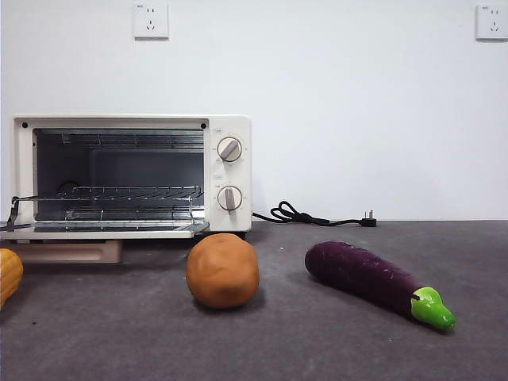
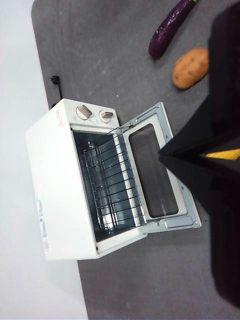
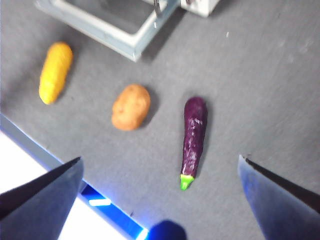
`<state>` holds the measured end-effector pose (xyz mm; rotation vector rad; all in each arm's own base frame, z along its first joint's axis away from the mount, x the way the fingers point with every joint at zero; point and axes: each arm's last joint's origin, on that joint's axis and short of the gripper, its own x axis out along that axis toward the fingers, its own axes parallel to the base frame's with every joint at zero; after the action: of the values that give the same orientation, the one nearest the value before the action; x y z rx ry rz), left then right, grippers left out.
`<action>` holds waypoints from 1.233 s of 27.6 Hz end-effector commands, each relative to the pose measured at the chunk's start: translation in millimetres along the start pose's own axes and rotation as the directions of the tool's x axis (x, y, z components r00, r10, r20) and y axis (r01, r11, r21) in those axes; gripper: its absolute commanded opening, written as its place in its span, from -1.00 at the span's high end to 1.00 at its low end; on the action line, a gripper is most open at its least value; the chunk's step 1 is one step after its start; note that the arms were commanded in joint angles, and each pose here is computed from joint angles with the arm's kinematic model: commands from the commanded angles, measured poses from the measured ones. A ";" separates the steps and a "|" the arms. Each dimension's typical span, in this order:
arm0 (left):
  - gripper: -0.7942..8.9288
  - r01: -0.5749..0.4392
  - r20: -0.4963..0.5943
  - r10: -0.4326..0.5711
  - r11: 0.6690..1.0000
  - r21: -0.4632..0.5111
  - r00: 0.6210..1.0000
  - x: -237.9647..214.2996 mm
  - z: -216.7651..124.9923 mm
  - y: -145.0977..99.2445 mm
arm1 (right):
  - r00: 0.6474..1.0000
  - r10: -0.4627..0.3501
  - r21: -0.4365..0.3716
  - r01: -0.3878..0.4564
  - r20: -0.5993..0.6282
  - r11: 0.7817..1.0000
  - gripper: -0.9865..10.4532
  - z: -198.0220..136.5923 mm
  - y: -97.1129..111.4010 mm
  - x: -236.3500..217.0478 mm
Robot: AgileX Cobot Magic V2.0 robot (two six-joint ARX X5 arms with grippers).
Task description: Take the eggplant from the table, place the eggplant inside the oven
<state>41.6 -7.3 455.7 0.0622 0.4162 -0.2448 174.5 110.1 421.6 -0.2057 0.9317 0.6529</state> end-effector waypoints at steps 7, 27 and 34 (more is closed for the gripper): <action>0.85 0.004 0.024 -0.004 1.000 0.017 1.000 -14.8 -9.0 -3.6 | 0.976 0.000 0.014 0.003 -0.219 1.000 -0.22 -16.8 -12.3 92.4; 0.85 -0.064 0.054 0.064 0.998 0.000 0.996 -37.3 -23.4 -6.6 | 0.878 0.019 0.061 0.012 -0.479 0.998 -0.21 -42.7 -32.5 232.5; 0.85 -0.064 0.046 0.063 0.998 0.004 0.997 -37.2 -24.2 -6.7 | 0.864 -0.009 0.057 0.044 -0.503 0.997 -0.09 -45.5 -35.1 243.8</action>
<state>-1.2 -3.0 449.9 0.0762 0.3677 -0.1852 268.1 167.7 201.9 -0.3369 1.4330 0.5554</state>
